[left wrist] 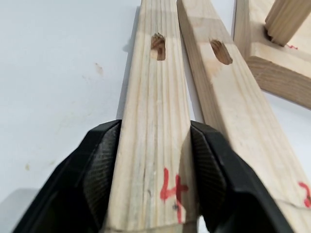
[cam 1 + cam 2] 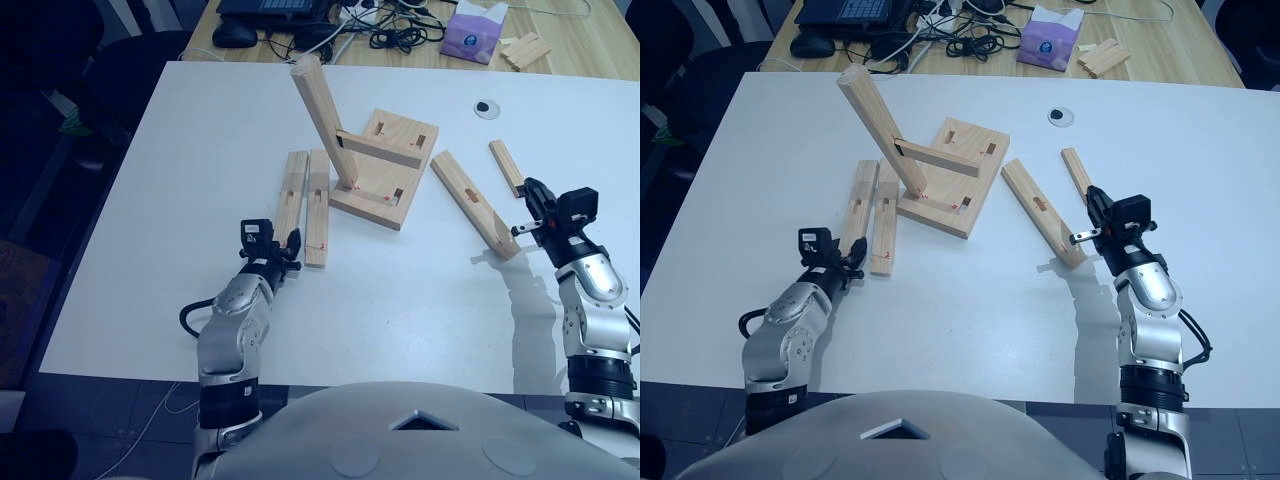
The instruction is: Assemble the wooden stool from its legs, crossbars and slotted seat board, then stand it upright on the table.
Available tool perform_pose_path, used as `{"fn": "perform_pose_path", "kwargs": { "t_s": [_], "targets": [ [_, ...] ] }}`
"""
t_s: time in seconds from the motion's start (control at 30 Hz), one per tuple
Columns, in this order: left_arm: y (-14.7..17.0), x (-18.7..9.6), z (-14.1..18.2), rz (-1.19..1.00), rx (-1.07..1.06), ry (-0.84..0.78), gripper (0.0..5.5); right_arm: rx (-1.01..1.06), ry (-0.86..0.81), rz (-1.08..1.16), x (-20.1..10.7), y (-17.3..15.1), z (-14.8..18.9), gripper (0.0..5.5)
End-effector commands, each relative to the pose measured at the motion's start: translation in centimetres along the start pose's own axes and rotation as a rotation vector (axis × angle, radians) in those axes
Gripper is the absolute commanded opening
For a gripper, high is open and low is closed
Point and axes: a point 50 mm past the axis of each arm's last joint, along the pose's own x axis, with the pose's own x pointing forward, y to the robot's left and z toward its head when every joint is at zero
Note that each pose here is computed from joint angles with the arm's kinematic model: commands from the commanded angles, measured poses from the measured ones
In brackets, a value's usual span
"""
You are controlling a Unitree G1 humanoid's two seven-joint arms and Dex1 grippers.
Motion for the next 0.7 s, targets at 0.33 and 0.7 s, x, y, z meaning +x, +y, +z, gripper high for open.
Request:
{"fn": "perform_pose_path", "kwargs": {
  "t_s": [0.33, 0.7],
  "targets": [
    [-0.5, 1.6, 4.3, 0.241, 0.036, -0.332, 2.12, -0.035, -0.034, 0.018, 1.5, -0.3, 0.8, 0.00],
    [-2.3, 0.4, 9.4, 0.138, 0.135, -0.866, 2.12, -0.024, -0.073, 0.166, 3.9, -1.1, 4.6, 0.00]
  ]
}}
